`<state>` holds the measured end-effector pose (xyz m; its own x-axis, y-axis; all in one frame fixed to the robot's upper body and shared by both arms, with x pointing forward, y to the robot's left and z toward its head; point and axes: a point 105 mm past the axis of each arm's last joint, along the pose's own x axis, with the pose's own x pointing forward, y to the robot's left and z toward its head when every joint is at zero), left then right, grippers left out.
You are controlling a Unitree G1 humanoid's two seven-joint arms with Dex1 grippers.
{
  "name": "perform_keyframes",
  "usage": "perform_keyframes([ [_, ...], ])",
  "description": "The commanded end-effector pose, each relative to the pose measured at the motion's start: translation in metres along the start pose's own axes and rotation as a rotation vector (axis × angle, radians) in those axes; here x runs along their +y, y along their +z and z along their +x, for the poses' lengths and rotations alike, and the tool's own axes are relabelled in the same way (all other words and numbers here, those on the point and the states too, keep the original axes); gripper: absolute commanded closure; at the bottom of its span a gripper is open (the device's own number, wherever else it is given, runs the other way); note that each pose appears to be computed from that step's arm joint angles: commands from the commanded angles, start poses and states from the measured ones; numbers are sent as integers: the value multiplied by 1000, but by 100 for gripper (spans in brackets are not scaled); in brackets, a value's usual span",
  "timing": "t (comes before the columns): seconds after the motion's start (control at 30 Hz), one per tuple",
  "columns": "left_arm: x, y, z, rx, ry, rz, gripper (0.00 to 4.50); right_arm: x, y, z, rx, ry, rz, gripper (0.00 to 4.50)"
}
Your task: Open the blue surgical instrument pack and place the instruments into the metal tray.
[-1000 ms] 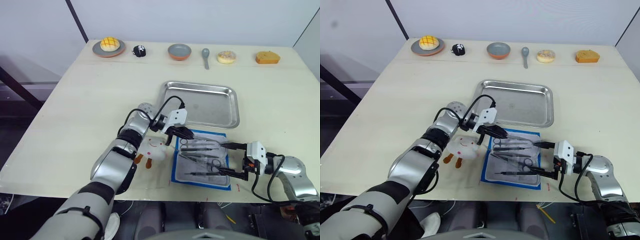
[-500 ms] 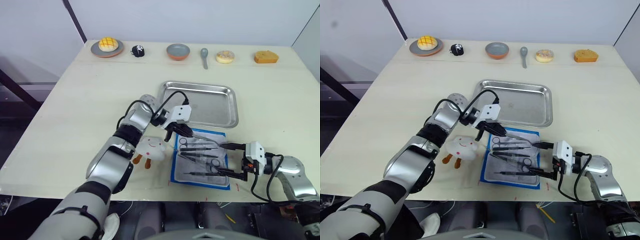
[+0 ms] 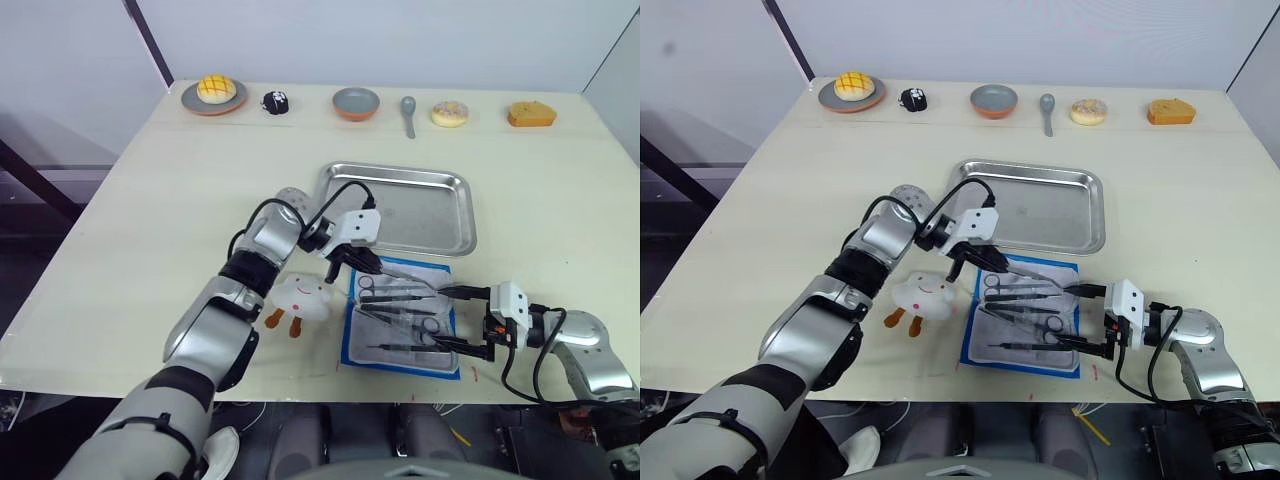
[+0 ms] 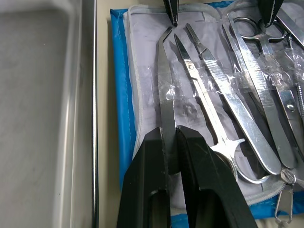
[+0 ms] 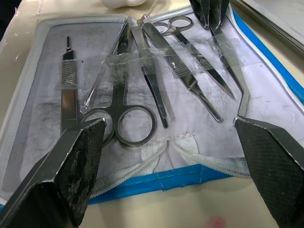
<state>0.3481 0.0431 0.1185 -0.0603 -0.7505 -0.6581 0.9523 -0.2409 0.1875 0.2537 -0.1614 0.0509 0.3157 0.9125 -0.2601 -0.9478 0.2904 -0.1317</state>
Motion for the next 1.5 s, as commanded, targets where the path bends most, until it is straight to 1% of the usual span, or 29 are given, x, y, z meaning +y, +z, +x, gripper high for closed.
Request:
perform_keyframes([
  [0.03,3,23,-9,-34,2,71,448,14,-33,2,126,30,99,0],
  [0.37,0,19,-19,15,-10,69,448,14,-35,0,137,31,107,0],
  [0.77,1,18,-29,21,4,49,448,14,-37,1,144,35,112,0],
  [0.93,2,17,-40,30,29,40,448,15,-37,3,147,41,113,0],
  [1.17,1,16,-48,56,41,34,448,15,-37,4,149,45,115,0],
  [1.5,-7,11,-66,109,37,17,448,16,-38,6,146,46,119,0],
])
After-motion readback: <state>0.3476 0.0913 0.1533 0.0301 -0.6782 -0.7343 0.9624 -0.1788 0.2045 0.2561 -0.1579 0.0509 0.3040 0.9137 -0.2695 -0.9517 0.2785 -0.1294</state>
